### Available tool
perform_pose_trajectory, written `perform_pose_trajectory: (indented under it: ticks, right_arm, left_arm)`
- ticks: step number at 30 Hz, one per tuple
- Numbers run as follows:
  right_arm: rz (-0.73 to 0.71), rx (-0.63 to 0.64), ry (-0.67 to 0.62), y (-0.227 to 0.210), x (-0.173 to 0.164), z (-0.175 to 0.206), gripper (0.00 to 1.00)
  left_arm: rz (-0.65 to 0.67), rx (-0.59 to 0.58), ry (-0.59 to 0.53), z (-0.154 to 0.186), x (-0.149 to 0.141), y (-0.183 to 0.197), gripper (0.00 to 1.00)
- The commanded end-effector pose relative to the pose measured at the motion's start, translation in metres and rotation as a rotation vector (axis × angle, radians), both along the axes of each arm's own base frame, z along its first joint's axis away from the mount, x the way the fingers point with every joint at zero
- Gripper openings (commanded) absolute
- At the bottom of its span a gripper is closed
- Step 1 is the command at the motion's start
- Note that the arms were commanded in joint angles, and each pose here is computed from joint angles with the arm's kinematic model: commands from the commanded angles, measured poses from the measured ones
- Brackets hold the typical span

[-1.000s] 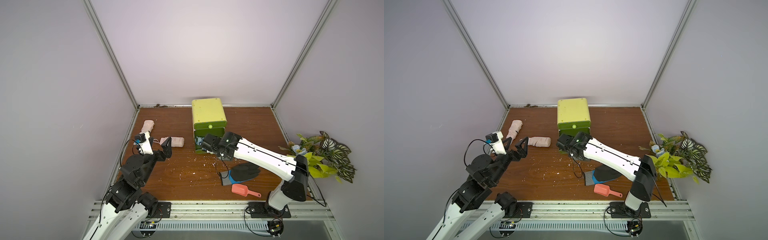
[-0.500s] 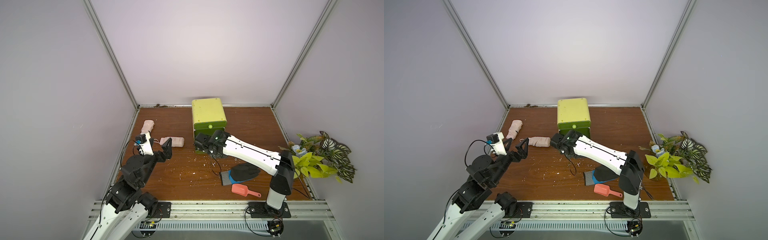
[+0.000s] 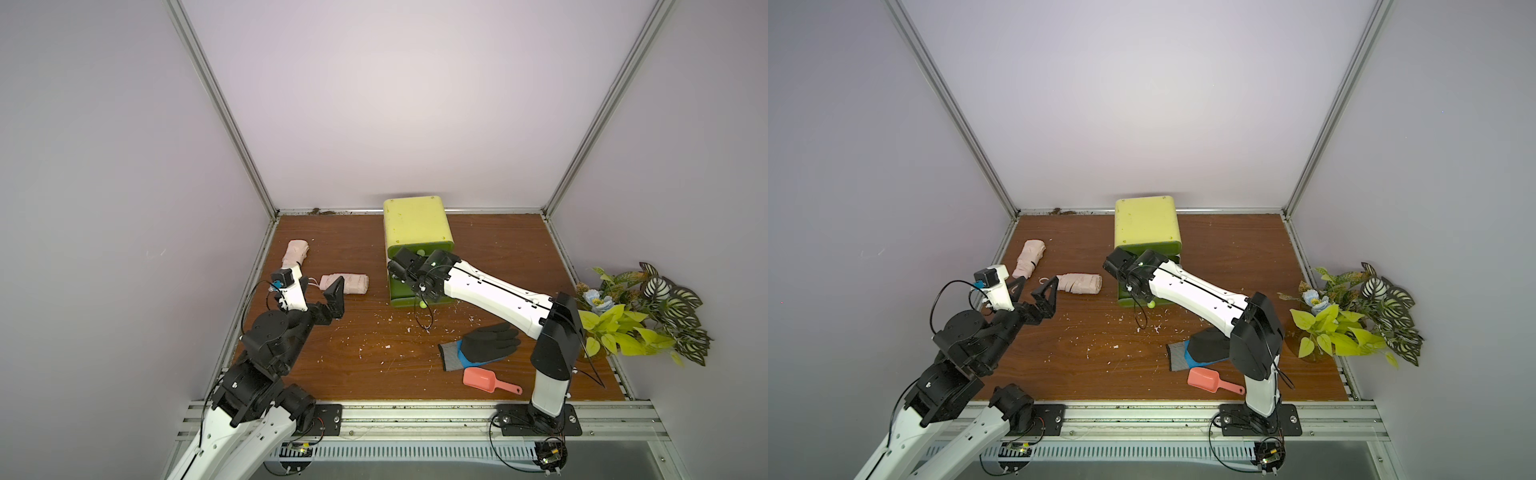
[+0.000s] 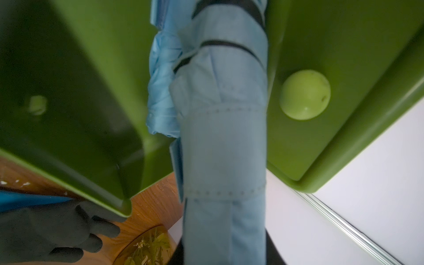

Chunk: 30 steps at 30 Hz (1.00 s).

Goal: Place the umbrella in the drawer by color
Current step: Place the umbrella in the drawer.

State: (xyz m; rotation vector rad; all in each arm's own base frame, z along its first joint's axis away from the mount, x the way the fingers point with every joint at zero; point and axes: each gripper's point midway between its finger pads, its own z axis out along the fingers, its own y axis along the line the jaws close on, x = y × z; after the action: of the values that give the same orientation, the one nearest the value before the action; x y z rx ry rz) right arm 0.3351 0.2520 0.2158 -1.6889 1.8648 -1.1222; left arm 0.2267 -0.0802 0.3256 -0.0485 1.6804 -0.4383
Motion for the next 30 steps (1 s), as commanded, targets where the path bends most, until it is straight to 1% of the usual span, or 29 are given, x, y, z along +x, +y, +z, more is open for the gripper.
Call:
perform_pose_trajectory:
  ticks: [1,4,9,11,14,17,21,27,30]
  right_arm:
    - [0.059,0.073,0.057,0.024,-0.01,-0.002,0.0]
    - [0.088,0.113,0.067,0.031,-0.023,0.011,0.0]
    - [0.097,0.117,0.068,0.03,-0.04,0.023,0.0]
    - [0.098,0.12,0.088,0.03,-0.044,0.02,0.0]
    - [0.087,0.092,0.117,0.029,-0.046,0.006,0.0]
    - [0.065,0.064,0.132,0.029,-0.043,-0.008,0.0]
    - [0.021,0.039,0.131,0.021,-0.033,-0.014,0.0]
    - [-0.048,-0.029,0.103,-0.009,-0.02,-0.019,0.0]
    - [-0.087,-0.042,0.057,-0.024,-0.011,-0.012,0.0]
  left_arm:
    - [-0.012,0.012,-0.011,0.0,0.001,-0.003,0.99]
    - [-0.008,0.011,-0.01,-0.001,0.001,-0.002,0.99]
    - [-0.011,0.007,-0.008,-0.001,0.001,-0.002,0.99]
    - [-0.01,0.006,-0.01,0.0,0.0,-0.002,0.99]
    - [-0.007,0.001,-0.012,0.0,0.0,-0.001,0.99]
    - [-0.006,0.002,-0.011,-0.001,-0.001,0.0,0.99]
    - [-0.004,0.004,-0.005,-0.003,-0.001,0.0,0.99]
    - [-0.001,0.006,-0.01,-0.002,-0.002,0.001,0.99]
    - [-0.002,0.008,-0.008,-0.003,-0.001,0.001,0.99]
